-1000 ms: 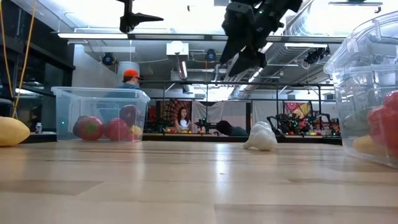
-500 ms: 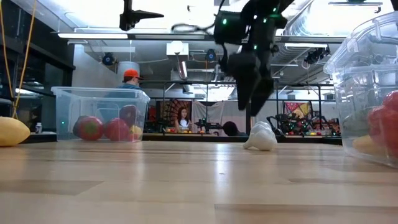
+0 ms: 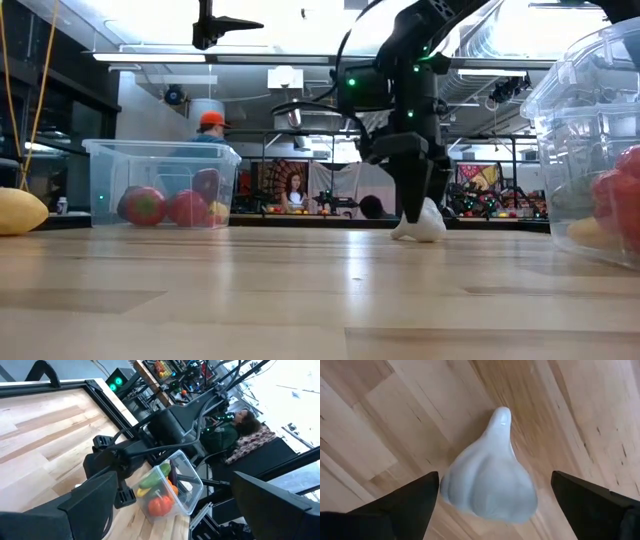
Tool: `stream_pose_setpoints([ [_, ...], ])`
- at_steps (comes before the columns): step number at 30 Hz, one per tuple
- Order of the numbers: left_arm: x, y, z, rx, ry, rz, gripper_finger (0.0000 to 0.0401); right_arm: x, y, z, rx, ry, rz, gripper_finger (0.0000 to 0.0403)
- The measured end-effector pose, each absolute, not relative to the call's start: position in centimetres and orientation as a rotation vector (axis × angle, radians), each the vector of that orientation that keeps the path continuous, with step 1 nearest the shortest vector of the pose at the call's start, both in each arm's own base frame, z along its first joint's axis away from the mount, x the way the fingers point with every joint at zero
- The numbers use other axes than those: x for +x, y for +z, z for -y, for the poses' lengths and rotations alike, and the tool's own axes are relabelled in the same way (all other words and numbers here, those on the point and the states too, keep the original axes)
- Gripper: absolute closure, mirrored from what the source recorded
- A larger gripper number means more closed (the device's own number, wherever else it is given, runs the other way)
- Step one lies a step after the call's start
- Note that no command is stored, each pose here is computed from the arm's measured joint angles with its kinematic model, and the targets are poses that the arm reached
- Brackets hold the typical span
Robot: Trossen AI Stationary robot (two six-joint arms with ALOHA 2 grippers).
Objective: Sort produce into baskets
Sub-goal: Put the white garlic into the bottom transparent bin
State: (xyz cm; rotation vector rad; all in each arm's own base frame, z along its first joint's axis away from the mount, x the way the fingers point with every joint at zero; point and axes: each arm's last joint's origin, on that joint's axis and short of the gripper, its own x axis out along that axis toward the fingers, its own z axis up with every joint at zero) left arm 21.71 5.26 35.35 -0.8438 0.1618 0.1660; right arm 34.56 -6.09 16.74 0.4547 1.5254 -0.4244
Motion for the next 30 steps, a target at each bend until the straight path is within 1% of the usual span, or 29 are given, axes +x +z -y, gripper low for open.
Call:
stream_pose_setpoints([
  [5,21.7,35.3,-5.3,-0.842,0.166,-0.163,0.0027,34.6,16.6,6.1,0.454,-0.424,-1.525,0.0028],
  [7,21.7,35.3,-5.3,-0.835,0.165,-0.163,0.0027,34.6,16.6,6.1,0.448,-0.418,-1.535,0.0040],
  [9,21.7,35.3,-5.3,-0.825,0.165,-0.164,0.0027,34.4,16.7,6.1,0.434,-0.407,-1.561,0.0066],
  [12,21.7,35.3,-5.3,-0.824,0.165,-0.163,0.0027,34.4,18.1,6.0,0.399,-0.368,-1.540,0.0129],
  [15,21.7,35.3,-5.4,-0.824,0.169,-0.162,0.0027,34.1,21.6,6.2,0.350,-0.343,-1.453,0.0191],
  [16,21.7,35.3,-5.4,-0.824,0.172,-0.160,0.0027,33.8,23.1,6.3,0.332,-0.343,-1.419,0.0206],
  [17,21.7,35.3,-5.5,-0.824,0.175,-0.159,0.0027,33.3,24.8,6.4,0.319,-0.344,-1.379,0.0211],
  [21,21.6,35.3,-5.9,-0.826,0.191,-0.151,0.0027,30.2,31.2,6.2,0.315,-0.365,-1.210,0.0211],
  [23,21.5,35.3,-6.0,-0.810,0.196,-0.150,0.0027,28.0,33.8,5.6,0.348,-0.345,-1.123,0.0203],
  [27,21.4,35.3,-6.3,-0.763,0.205,-0.149,0.0027,23.7,36.9,3.3,0.508,-0.242,-1.031,0.0188],
  [30,21.4,35.3,-6.5,-0.751,0.212,-0.147,0.0027,20.9,38.0,0.8,0.626,-0.097,-1.023,0.0188],
])
